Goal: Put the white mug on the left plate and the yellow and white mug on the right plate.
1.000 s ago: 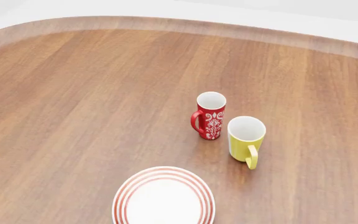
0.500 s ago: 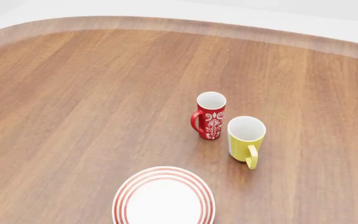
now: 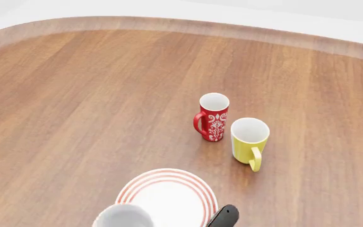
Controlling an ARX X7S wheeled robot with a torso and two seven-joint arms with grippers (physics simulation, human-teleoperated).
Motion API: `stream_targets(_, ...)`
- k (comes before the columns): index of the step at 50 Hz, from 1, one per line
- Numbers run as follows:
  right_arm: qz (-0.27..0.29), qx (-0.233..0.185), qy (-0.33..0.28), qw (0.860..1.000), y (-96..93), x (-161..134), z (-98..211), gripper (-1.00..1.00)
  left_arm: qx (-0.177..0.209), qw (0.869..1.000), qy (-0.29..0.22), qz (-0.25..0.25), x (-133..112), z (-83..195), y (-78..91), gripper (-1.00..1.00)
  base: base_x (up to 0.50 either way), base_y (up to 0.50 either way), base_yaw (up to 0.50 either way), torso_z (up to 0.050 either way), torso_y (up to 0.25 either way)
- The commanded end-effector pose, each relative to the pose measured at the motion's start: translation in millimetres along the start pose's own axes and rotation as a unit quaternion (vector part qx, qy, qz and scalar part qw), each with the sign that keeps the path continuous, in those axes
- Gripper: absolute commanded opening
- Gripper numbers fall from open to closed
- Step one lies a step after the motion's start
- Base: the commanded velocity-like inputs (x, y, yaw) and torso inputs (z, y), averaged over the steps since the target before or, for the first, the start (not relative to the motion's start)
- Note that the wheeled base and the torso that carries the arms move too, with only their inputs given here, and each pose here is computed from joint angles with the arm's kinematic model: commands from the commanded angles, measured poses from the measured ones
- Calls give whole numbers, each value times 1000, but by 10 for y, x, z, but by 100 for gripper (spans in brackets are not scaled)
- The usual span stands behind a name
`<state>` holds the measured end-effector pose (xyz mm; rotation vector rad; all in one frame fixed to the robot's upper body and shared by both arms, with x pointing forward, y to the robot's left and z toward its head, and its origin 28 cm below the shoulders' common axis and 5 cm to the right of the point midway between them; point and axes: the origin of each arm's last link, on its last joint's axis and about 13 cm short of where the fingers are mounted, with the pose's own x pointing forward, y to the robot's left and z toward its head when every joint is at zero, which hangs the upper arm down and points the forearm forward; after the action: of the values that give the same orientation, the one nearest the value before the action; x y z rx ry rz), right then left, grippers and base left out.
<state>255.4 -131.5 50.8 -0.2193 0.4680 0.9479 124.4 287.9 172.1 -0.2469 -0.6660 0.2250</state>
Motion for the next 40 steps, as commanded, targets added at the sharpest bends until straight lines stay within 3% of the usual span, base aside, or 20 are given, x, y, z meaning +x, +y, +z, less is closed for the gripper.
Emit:
stream_targets(1,-62,48,-51,996,-175,4,136,-100,0,1000,-1,0,4,6,-3,100,0,0,0,0,0)
stream_targets(12,-90,89,-67,990,-331,99,201,-100,-1,1000,0,-1,6,2,-3,100,0,0,0,0,0)
stream_targets(40,-140,147,-26,979,-553,414,195,-100,-7,1000,-6,-1,-24,42,-3,100,0,0,0,0,0)
